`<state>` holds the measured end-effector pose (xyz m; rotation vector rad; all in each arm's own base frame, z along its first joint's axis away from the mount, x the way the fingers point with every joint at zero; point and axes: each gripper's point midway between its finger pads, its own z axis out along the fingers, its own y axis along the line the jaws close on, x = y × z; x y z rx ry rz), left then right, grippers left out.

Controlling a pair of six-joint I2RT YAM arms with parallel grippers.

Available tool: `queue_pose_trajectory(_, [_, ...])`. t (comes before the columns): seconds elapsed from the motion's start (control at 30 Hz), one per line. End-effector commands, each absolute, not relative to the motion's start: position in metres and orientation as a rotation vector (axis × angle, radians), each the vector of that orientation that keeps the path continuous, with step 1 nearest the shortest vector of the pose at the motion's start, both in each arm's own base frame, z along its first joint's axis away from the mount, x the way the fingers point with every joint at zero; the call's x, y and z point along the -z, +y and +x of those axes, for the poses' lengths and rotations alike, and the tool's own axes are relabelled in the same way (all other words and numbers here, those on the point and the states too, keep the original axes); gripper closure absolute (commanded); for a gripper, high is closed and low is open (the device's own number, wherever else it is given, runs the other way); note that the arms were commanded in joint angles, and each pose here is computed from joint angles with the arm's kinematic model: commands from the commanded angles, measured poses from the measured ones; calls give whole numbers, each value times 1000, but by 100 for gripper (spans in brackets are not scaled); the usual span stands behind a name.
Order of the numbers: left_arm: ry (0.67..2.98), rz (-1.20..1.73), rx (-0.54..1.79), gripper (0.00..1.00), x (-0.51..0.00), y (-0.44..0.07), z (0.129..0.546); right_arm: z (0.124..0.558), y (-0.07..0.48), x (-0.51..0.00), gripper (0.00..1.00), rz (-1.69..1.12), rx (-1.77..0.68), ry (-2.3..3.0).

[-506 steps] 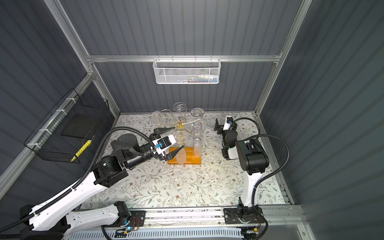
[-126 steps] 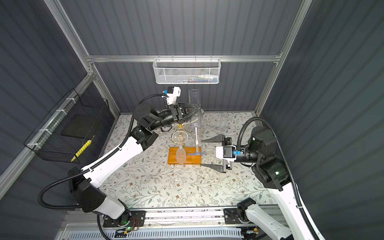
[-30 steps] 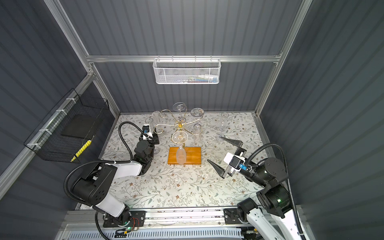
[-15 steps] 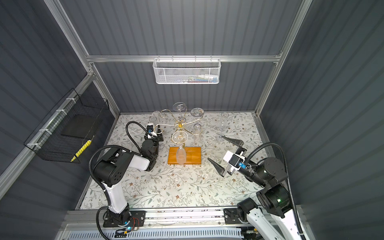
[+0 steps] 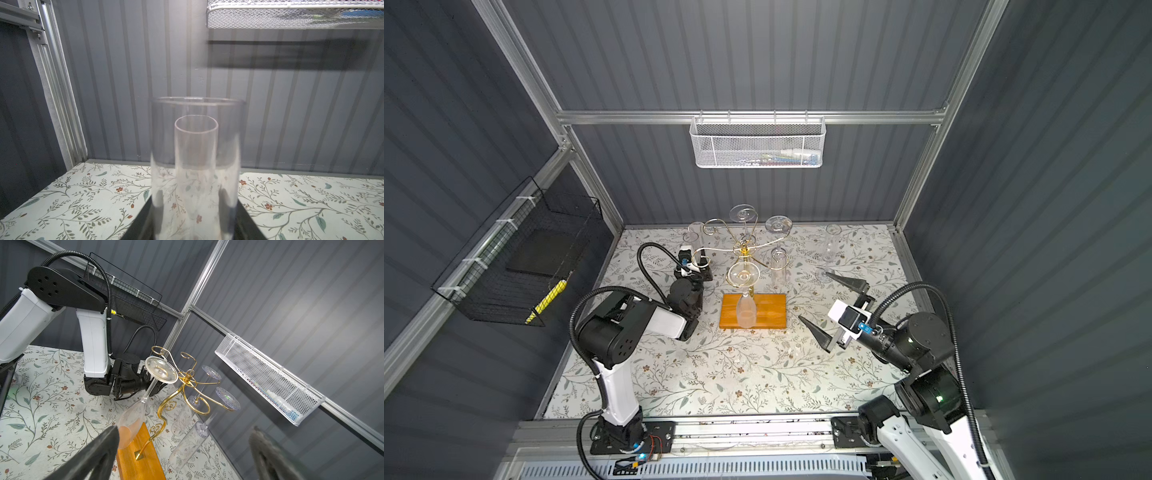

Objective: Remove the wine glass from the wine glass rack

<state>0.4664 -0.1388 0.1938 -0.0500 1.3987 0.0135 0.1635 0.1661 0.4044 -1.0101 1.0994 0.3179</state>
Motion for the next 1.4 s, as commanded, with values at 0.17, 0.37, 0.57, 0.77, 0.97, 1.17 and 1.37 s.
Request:
queue_pose_trajectory(0.17, [1387,-67,-2,43,-192,-135,464,163,166,-405,1,-999,-328,1101])
queue_pose_trajectory(0.37, [1389,-70,-4,40,-191,-134,463,162,165,-404,1,-997,-328,1104])
queue_pose_trajectory(0.57, [1388,-72,0,35,-193,-133,460,161,164,-405,1,-996,-325,1103])
queue_pose_trajectory(0.77, [1390,-67,-10,27,-194,-131,457,160,165,-405,1,-996,-331,1100])
queue_pose_trajectory(0.97, [1387,-70,-30,19,-199,-124,448,159,164,-405,1,-985,-338,1106])
queue_pose_trajectory(1.17, [1378,-86,-29,11,-207,-118,439,158,163,-405,1,-977,-346,1106])
queue_pose_trajectory(1.37, [1371,-99,1,10,-211,-116,431,159,162,-407,1,-960,-350,1109])
